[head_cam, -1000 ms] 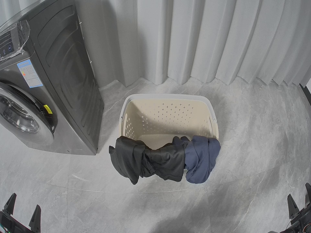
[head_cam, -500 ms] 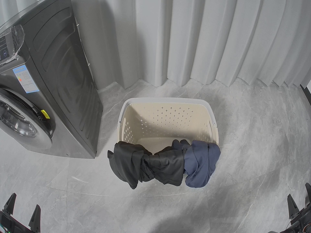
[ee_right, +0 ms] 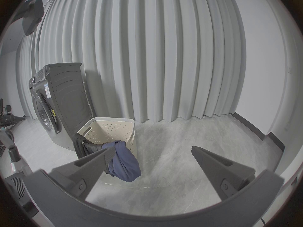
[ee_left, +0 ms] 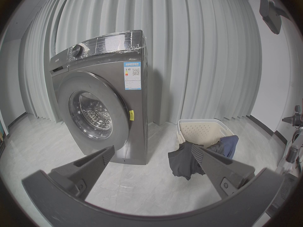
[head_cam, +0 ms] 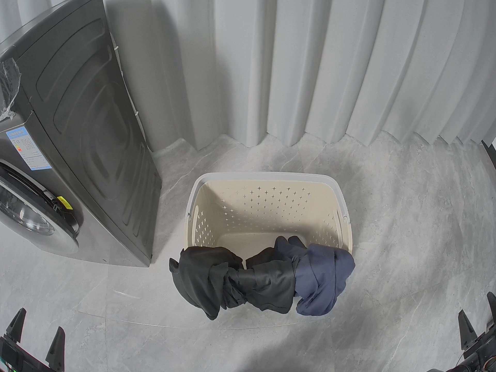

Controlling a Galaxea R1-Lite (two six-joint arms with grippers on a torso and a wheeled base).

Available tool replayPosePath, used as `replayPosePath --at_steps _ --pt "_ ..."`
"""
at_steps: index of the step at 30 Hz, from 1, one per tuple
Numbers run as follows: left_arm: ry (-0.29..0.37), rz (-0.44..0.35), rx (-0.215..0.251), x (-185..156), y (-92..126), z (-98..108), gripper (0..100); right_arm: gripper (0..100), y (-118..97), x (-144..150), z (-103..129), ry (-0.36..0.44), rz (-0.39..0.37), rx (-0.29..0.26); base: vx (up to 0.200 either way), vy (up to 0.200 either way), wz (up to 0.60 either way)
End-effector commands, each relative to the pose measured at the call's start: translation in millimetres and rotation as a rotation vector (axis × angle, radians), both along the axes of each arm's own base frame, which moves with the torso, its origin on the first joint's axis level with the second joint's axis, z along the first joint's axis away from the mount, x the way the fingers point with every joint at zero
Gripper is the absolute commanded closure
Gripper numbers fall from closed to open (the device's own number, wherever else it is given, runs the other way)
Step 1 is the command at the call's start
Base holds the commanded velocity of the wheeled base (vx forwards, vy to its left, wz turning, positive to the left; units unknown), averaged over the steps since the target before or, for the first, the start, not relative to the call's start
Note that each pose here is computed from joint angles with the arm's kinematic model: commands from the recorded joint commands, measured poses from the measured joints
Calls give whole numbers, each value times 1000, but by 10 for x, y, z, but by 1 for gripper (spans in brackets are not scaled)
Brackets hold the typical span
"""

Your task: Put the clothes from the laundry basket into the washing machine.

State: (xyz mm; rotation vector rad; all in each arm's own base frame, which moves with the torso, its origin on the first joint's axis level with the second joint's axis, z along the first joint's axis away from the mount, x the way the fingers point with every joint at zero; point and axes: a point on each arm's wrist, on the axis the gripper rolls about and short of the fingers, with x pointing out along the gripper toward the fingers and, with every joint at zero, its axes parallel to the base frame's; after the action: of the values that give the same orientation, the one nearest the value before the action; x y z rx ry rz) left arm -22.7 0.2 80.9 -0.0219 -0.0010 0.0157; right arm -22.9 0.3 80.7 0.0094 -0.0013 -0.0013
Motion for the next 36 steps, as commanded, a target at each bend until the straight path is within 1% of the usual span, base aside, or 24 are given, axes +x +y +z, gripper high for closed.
replayPosePath --at_steps 1,5,20,29,36 --pt "4 1 -1 3 0 -52 0 0 0 10 -50 14 1 1 0 -200 0" --pt "4 1 0 3 0 -52 0 0 0 10 -50 14 1 1 0 -200 0" --pt "4 1 0 3 0 -52 0 0 0 10 -50 14 0 0 0 0 0" --pt "2 0 0 3 0 -50 0 0 0 10 -50 14 0 0 200 0 0" --pt "2 0 -1 3 0 -50 0 0 0 10 -50 14 1 0 0 0 0"
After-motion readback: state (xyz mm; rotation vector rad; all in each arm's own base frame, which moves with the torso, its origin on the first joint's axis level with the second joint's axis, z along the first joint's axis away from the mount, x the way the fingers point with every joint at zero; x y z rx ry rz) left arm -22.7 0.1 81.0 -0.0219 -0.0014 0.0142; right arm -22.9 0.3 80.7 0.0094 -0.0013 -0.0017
